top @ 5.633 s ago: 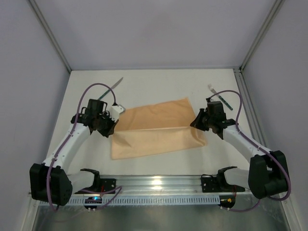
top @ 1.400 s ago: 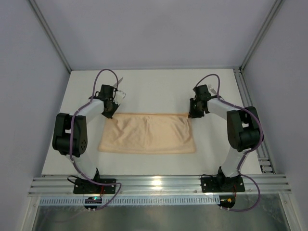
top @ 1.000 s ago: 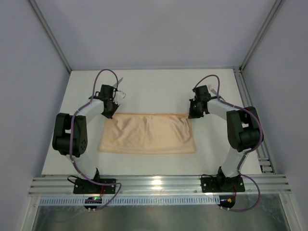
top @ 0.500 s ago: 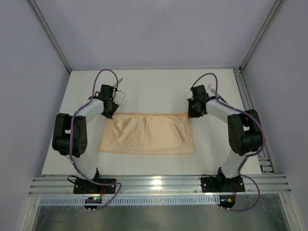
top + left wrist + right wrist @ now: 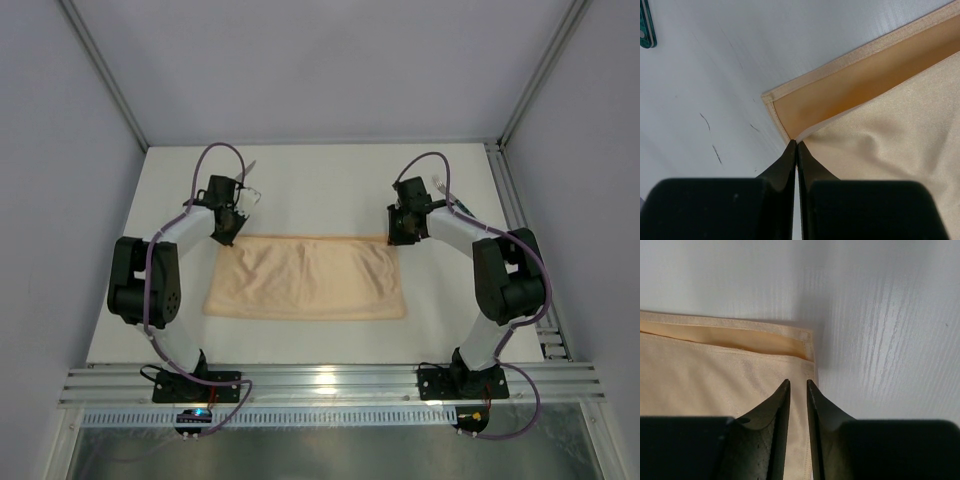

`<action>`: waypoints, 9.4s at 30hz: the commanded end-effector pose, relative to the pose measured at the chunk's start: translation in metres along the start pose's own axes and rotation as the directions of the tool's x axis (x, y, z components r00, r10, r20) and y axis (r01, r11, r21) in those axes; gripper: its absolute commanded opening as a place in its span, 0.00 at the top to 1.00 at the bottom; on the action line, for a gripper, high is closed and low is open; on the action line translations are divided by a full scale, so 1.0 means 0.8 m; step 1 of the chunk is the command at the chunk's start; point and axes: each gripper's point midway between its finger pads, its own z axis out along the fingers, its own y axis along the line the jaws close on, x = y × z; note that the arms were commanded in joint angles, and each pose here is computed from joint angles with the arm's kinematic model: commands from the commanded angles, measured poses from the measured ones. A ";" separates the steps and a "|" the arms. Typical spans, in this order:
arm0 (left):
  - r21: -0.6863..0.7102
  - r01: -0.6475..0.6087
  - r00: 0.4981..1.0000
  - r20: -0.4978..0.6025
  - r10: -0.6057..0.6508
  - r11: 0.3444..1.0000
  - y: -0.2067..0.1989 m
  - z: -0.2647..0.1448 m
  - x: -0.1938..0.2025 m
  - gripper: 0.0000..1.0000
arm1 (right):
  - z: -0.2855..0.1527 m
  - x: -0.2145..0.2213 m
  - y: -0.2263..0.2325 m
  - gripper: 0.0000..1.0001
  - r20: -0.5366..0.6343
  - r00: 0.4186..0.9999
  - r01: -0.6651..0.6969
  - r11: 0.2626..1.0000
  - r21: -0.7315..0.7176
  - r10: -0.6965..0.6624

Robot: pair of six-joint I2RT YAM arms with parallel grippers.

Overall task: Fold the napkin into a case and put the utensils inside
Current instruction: Smooth out the rectangle-folded napkin at the center of the board, then move the rectangle-folded napkin to the center of the board, then smooth out the rectangle-folded napkin at the center of the board.

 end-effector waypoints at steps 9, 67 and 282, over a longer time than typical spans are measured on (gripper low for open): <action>-0.014 0.014 0.999 0.046 -0.013 1.000 0.008 -0.018 -0.015 1.00 | 0.014 -0.001 -0.001 0.69 -0.005 1.000 0.020 1.000 0.012 -0.020; -0.129 0.063 0.997 0.053 -0.057 0.990 0.037 -0.021 -0.026 1.00 | 0.006 -0.081 0.012 0.96 0.208 0.978 0.031 1.000 0.006 -0.032; -0.088 -0.101 0.980 -0.178 0.084 0.991 -0.049 0.013 0.120 0.71 | 0.024 0.096 0.093 0.96 -0.065 0.998 0.003 0.996 -0.092 -0.009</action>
